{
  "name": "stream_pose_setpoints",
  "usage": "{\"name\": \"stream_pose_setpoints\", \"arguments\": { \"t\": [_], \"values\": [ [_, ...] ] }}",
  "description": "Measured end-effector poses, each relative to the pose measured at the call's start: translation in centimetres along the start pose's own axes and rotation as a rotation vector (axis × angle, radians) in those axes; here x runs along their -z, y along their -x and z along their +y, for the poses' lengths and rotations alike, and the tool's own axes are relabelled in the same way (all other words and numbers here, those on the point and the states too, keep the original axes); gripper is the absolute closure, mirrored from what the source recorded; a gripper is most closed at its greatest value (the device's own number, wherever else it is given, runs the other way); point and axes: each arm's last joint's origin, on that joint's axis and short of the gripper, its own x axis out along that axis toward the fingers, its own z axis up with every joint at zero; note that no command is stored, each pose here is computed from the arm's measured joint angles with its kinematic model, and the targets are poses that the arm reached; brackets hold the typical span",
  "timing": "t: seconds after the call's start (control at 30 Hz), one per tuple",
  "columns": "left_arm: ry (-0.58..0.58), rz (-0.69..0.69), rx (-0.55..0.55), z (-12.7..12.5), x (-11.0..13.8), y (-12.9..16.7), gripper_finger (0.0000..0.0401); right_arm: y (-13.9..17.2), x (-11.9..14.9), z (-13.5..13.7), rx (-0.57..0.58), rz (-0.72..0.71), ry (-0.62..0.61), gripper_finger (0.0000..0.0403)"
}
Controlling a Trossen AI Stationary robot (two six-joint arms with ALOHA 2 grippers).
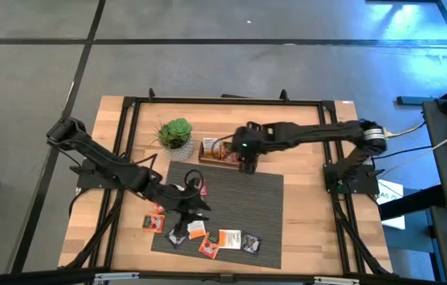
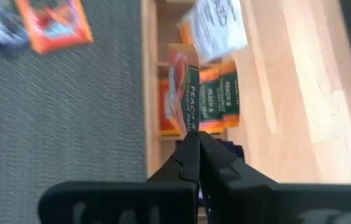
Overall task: Pick & Place Tea
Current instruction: Put the orange tea bag into the middle section of the wooden organizer, then put the white tea bag into the left section of the wooden organizer
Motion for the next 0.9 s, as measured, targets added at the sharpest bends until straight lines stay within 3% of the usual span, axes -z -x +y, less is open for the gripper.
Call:
{"name": "stream_pose_setpoints", "arguments": {
  "t": [0.33, 0.9],
  "values": [
    [-0.030, 0.016, 0.013, -0.6, 0.3, 0.1, 0.0265, -5.0, -0.7, -0.9, 0.017, 0.166, 0.082, 0.0400],
    [-0.042, 0.020, -0.034, -0.8, 0.6, 0.1, 0.0265, -5.4, -1.2, -0.9, 0.025, 0.118, 0.107, 0.0362]
  ]
}}
